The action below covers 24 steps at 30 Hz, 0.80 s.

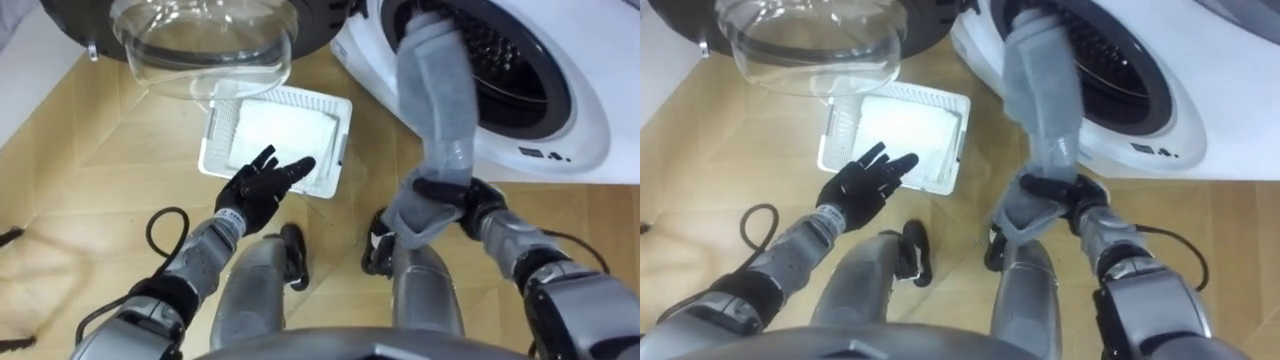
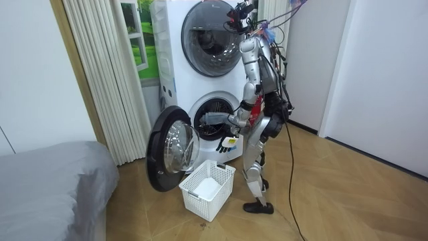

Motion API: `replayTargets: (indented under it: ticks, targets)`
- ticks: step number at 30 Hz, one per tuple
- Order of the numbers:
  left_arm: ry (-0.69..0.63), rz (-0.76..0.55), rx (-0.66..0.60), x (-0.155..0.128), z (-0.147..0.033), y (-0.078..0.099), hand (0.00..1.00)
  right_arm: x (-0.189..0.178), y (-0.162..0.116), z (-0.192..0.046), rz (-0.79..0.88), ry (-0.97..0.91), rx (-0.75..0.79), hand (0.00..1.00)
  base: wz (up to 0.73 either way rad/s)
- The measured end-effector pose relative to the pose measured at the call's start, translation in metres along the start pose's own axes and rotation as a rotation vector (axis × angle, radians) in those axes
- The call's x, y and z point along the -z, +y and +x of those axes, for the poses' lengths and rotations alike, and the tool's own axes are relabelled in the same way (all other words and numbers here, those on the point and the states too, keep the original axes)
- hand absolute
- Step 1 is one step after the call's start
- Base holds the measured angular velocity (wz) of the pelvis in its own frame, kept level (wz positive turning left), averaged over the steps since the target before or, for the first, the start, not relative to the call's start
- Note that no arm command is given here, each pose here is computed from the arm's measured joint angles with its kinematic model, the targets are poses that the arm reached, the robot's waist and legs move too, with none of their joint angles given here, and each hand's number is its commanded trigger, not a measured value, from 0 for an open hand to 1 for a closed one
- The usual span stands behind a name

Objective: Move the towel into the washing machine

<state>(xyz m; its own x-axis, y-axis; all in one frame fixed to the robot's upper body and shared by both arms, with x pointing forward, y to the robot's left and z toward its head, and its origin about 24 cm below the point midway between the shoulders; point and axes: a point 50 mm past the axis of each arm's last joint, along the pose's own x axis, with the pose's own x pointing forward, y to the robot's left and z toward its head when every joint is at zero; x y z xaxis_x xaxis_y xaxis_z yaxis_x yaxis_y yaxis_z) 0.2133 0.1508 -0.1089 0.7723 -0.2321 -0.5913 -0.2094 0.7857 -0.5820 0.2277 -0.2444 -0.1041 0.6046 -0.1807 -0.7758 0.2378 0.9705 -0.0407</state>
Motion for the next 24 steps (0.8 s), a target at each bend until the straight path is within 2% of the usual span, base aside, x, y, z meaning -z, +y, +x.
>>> replayTargets:
  ticks: [4, 10, 18, 23, 24]
  targets:
    - [-0.004, 0.009, -0.017, -0.003, -0.001, 0.003, 0.00, -0.006, -0.020, -0.002, 0.097, 0.001, 0.070, 1.00, 0.18]
    - [0.006, 0.042, -0.030, -0.002, -0.006, 0.008, 0.00, -0.050, -0.044, -0.004, 0.235, -0.085, 0.124, 1.00, 0.00]
    - [0.018, 0.087, -0.049, -0.005, -0.009, 0.014, 0.00, -0.057, -0.042, -0.004, 0.314, -0.048, 0.113, 1.00, 0.08]
    - [-0.016, 0.069, -0.021, -0.005, -0.014, 0.009, 0.00, -0.077, -0.036, -0.005, 0.460, -0.060, 0.070, 1.00, 0.02]
    - [-0.021, 0.067, -0.020, -0.005, -0.015, 0.009, 0.00, -0.082, -0.035, -0.006, 0.473, -0.066, 0.061, 0.87, -0.12]
